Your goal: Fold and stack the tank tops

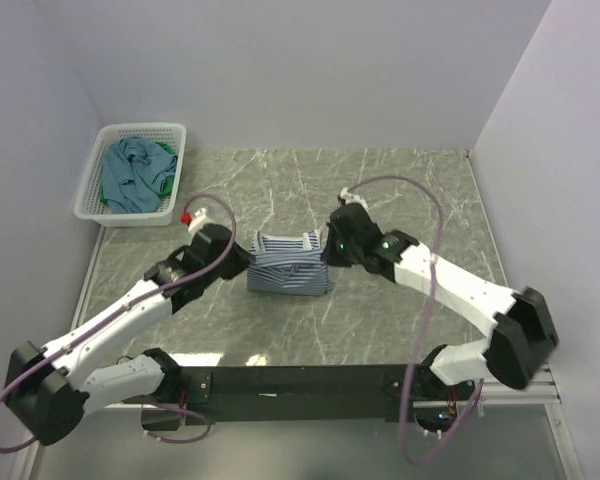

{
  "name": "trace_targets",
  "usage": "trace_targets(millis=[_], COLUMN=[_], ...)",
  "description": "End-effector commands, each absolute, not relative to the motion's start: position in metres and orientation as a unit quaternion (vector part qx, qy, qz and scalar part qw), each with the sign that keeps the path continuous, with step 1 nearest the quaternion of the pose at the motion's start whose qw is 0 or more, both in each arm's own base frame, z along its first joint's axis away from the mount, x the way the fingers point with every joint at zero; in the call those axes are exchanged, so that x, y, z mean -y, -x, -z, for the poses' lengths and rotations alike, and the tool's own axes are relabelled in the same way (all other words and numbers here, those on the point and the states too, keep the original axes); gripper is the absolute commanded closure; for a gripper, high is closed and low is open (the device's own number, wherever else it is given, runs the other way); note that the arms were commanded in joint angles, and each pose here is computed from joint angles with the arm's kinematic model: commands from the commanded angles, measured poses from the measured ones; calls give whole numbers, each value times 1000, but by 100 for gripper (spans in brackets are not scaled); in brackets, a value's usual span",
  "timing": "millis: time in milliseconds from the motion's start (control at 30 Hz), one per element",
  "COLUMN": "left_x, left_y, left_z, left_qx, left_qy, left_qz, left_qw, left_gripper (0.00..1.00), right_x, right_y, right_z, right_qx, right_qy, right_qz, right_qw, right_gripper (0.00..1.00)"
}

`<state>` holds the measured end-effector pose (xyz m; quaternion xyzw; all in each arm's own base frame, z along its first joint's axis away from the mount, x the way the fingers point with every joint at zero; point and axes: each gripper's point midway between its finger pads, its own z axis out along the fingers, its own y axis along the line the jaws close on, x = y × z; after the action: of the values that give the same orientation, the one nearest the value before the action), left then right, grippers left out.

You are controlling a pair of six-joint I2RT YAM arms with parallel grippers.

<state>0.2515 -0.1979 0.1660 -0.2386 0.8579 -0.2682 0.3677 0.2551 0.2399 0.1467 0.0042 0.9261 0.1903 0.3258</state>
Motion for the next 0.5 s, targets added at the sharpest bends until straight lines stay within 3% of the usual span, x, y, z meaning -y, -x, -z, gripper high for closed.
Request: trace_targets(millis=[0,67,167,200,233,267,300,333,400,433,467], left_x=[197,178,168,169,171,166,167,162,162,161,154], left_y=[-295,-322,-368,-380,-397,-418,-431,-446,-469,-474,-482], left_z=[-190,-187,-183,-159,-162,-170,-143,-140,-128,-129,-133], left_qx=[-843,-838,-838,-853,-845,-839,-852,-850,-851,-850,-846], left_qy=[217,238,247,248,240,233,234,231,234,231,238], left_qz=[301,290,285,277,292,294,287,290,295,302,301], left_qw=[390,397,394,368,378,394,369,373,365,365,370], left_gripper=[100,99,99,99,98,95,89,76,58,42,41], right_x=[-256,-265,-273,-269,-272,-274,-268,-272,-269,-267,-262], right_y=[-304,-328,-371,-385,-405,-412,-425,-438,-452,-462,-466], right_z=[-160,-171,-143,-136,-146,-119,-112,-115,-93,-99,-99], right_qx=[-914,-908,-919,-921,-916,-927,-928,-925,-933,-932,-933], right_qy=[29,36,32,24,18,14,2,0,-8,-12,-14], right_qz=[-208,-223,-221,-218,-223,-223,-224,-231,-219,-210,-199], right_qw=[348,353,326,322,332,301,297,302,285,295,299], right_gripper=[100,100,98,96,94,89,82,65,51,44,38])
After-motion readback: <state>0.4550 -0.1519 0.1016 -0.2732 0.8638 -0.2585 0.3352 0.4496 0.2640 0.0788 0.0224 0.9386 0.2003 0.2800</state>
